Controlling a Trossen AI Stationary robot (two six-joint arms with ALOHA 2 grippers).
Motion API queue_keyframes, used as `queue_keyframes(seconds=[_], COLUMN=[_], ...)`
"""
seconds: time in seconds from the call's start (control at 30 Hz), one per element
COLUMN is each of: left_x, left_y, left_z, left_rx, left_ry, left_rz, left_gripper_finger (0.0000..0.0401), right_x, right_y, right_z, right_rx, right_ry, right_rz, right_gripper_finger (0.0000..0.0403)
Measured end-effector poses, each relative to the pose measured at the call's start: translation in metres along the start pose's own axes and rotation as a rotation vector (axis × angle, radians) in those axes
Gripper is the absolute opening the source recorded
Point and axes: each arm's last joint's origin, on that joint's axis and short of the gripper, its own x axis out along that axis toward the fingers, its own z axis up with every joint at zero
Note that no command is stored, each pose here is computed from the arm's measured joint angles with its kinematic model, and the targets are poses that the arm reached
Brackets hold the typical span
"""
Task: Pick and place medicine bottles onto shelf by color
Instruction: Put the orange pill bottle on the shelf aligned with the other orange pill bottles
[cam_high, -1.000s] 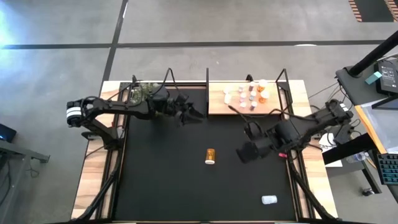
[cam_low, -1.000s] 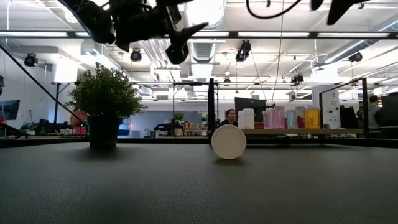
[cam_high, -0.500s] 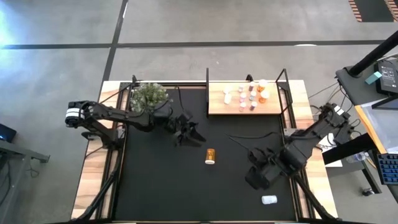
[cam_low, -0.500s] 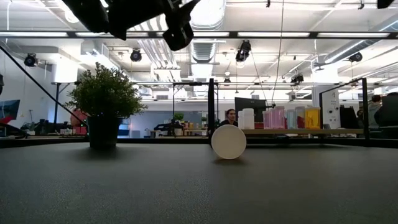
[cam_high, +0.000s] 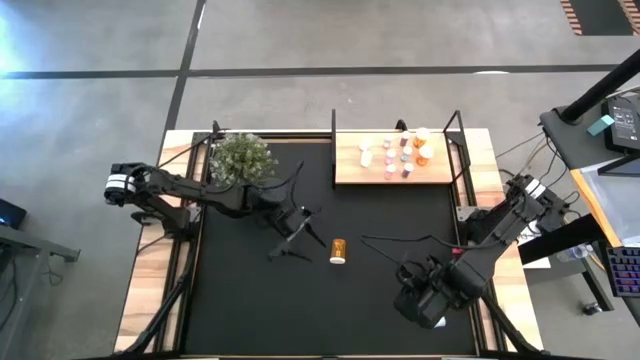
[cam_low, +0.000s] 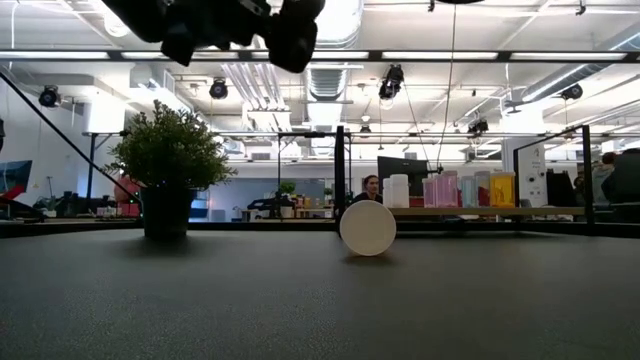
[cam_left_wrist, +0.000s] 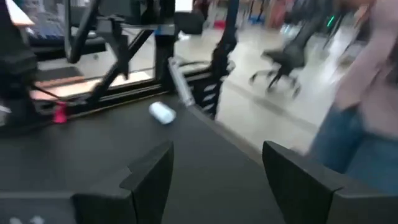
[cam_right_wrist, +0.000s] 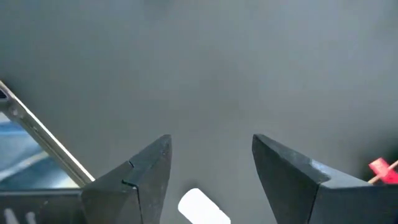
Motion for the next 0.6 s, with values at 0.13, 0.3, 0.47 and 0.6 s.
queue_keyframes(seconds=[0.13, 0.3, 0.47, 0.6], left_x=[0.001, 0.0, 0.001, 0.012], left_y=[0.004, 0.01, 0.012, 0.019], left_z=[0.0, 0.001, -0.005, -0.019], left_rx=[0.183, 0.39, 0.502, 0.511], left_ry=[0.09, 0.193, 0.249, 0.299], left_rz=[0.114, 0.259, 0.291, 0.264], left_gripper_finger=[0.0231, 0.0231, 0.0231, 0.0231], right_x=[0.0, 0.0, 0.0, 0.0], right_y=[0.0, 0.0, 0.001, 0.002], right_z=[0.0, 0.0, 0.0, 0.0], right_rx=[0.053, 0.042, 0.041, 0.041], right_ry=[0.0, -0.001, -0.002, -0.002], right_rz=[0.004, 0.007, 0.019, 0.021], right_gripper_finger=[0.0215, 0.0215, 0.0215, 0.0215])
